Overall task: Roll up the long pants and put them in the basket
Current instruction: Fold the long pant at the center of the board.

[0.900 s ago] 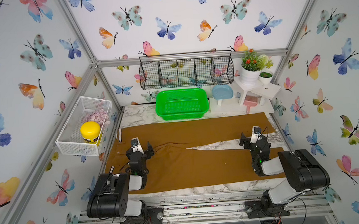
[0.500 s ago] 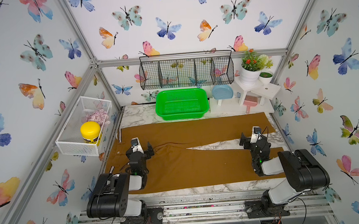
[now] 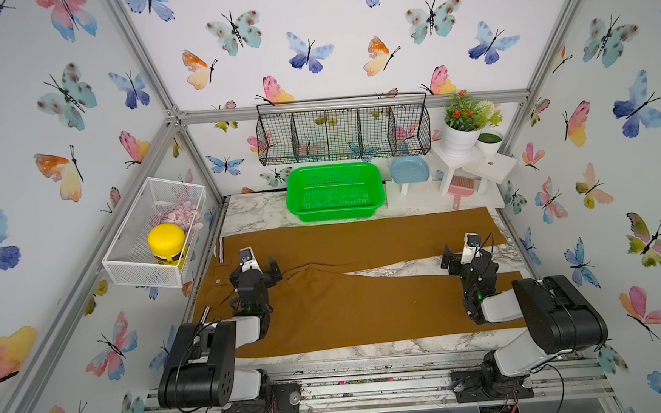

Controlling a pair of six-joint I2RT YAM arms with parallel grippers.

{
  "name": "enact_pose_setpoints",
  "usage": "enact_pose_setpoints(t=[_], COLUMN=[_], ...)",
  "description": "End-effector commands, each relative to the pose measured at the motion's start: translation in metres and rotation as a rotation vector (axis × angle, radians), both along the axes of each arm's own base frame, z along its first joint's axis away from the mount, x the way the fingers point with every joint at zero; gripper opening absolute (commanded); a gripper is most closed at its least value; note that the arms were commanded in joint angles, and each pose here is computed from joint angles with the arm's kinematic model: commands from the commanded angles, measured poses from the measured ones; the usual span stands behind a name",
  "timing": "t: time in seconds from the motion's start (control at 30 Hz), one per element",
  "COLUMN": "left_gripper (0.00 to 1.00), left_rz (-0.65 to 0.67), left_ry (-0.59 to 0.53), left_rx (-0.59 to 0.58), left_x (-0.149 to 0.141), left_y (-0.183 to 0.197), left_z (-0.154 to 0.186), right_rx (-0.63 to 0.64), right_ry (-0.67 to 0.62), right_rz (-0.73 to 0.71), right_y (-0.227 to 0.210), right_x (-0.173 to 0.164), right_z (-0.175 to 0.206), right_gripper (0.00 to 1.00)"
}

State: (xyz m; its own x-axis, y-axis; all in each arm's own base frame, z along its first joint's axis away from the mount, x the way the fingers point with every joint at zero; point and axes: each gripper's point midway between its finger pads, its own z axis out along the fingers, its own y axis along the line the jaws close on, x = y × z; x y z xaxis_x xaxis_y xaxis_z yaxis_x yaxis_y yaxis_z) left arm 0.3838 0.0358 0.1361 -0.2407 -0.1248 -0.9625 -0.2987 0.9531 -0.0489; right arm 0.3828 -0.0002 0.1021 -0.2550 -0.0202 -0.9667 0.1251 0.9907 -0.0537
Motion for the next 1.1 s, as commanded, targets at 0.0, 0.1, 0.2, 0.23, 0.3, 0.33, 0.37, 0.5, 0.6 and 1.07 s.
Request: enact_pose_setpoints(t=[0.0, 0.1, 0.2, 0.23, 0.3, 0.33, 0.37, 0.5, 0.6, 1.07], left_gripper=[0.98, 0.98, 0.99, 1.00, 0.99, 0.99, 0.99, 0.99, 0.95, 0.93], left_rz=[0.180, 0.227, 0.083, 0.070, 0.099, 0.127, 0.173, 0.315, 0.355, 0.564], left_ry=[0.036, 0.005, 0.002, 0.016, 0.078, 0.114, 0.162, 0.349, 0.498, 0.626], left_rx=[-0.132, -0.359, -0.430, -0.433, -0.432, -0.435, -0.452, -0.541, -0.646, -0.733], left_x=[0.004, 0.006, 0.009, 0.007, -0.004, -0.012, -0.023, -0.070, -0.102, -0.200], left_y=[0.031, 0.040, 0.023, 0.017, 0.011, 0.010, 0.012, 0.013, -0.001, 0.001], left_z=[0.040, 0.071, 0.098, 0.104, 0.108, 0.106, 0.099, 0.062, 0.027, 0.000], right_rx=[0.025, 0.171, 0.292, 0.310, 0.364, 0.395, 0.429, 0.579, 0.624, 0.881], right_ry=[0.032, -0.048, -0.012, -0.005, 0.007, 0.016, 0.021, 0.101, 0.190, 0.578], right_rz=[-0.100, -0.181, -0.146, -0.109, -0.096, -0.138, -0.192, -0.379, -0.486, -0.718], right_y=[-0.014, -0.024, -0.019, -0.012, -0.008, -0.013, -0.021, -0.046, -0.053, -0.029], right_x=[0.019, 0.027, 0.032, 0.031, 0.020, 0.012, 0.000, -0.048, -0.085, -0.178], right_z=[0.034, 0.089, 0.132, 0.145, 0.162, 0.164, 0.163, 0.128, 0.097, -0.023], right_gripper=[0.99, 1.00, 0.99, 0.98, 0.93, 0.94, 0.96, 0.99, 0.98, 0.89])
